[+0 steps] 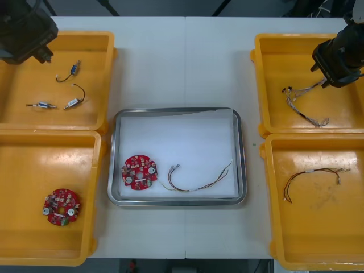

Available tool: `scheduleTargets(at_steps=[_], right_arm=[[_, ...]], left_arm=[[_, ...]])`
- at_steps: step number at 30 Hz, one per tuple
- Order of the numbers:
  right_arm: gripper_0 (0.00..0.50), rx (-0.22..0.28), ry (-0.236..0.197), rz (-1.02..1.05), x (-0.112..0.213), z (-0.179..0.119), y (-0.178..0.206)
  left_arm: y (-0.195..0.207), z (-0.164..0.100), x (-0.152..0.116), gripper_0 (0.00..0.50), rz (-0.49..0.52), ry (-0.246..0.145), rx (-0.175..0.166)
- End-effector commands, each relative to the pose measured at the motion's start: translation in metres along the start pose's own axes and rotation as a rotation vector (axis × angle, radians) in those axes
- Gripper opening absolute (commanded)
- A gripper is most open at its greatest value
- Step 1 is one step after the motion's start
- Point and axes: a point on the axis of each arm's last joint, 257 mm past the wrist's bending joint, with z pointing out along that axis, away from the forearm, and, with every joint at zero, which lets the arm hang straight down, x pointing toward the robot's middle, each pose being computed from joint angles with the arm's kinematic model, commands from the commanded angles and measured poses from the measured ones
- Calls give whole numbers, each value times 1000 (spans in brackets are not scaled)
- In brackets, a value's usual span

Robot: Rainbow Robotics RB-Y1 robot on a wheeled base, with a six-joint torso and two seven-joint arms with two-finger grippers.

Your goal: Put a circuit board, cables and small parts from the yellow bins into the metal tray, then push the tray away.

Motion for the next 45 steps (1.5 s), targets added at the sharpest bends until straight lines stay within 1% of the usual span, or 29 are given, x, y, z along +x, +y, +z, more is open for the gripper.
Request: scheduleTargets(at_steps=[1,3,4,5,6,7,9,10,12,14,15,16,17,19,20,21,24,25,27,28,29,31,36,37,38,39,41,43,45], right_arm=[[500,-78,-5,0,2,-17,36],[500,-81,-4,3,1,-12,35],[500,-80,-3,4,2,-10,34],[500,-81,-8,4,-1,-8,32],[500,-81,-8,4,-1,-8,32],[500,-83,-15,1,-3,-4,31],[500,-84,-24,-3,-5,0,29],[500,-86,-29,-5,-7,3,28],[500,-89,-37,-7,-10,9,25],[500,-92,-42,-10,-12,12,24],[500,-91,-42,-12,-11,14,23],[500,-91,-42,-12,-11,14,23],[500,-92,-43,-16,-11,16,22],[500,-91,-38,-14,-10,20,20],[500,-91,-38,-14,-10,20,20],[500,-91,-36,-18,-9,22,18],[500,-80,-24,-22,-3,29,13],[500,-79,-23,-22,-3,30,12],[500,-71,-16,-23,1,34,8],[500,-71,-16,-23,1,34,8],[500,-66,-11,-25,4,38,4],[500,-57,-5,-28,6,43,-1],[500,-40,2,-31,10,51,-11],[500,-36,3,-32,10,52,-12],[500,-36,3,-32,10,52,-12],[500,-32,4,-31,11,53,-15],[500,-27,7,-31,12,56,-18],[500,-24,8,-30,12,57,-20],[500,-22,10,-29,13,58,-22]], left_arm=[[10,-12,15,0,28,-26,1],[8,-11,34,0,45,-29,0],[8,-10,39,0,44,-26,-2],[7,-8,48,0,44,-26,-2],[7,-8,48,0,44,-26,-2],[5,-4,63,0,50,-22,-5],[3,-2,77,0,45,-18,-5],[0,0,85,0,42,-13,-3],[-6,7,105,0,23,10,-1],[-11,12,119,0,18,19,1],[-13,16,125,0,17,13,-1],[-13,16,125,0,17,13,-1],[-18,22,139,0,19,8,-1],[-23,30,153,0,16,3,-3],[-23,30,153,0,16,3,-3],[-28,37,168,0,8,5,-1],[-31,45,191,0,0,15,-6],[-31,46,194,0,-1,15,-6],[-35,49,209,0,-12,17,0],[-35,49,209,0,-12,17,0],[-37,52,222,0,-17,24,-1],[-40,54,234,0,-8,21,5],[-38,67,259,0,18,11,-1],[-39,71,264,0,18,5,7],[-39,71,264,0,18,5,7],[-38,79,269,0,21,-9,19],[-37,86,272,0,23,-21,29],[-35,91,274,0,28,-32,31],[-33,95,277,0,30,-33,30]])
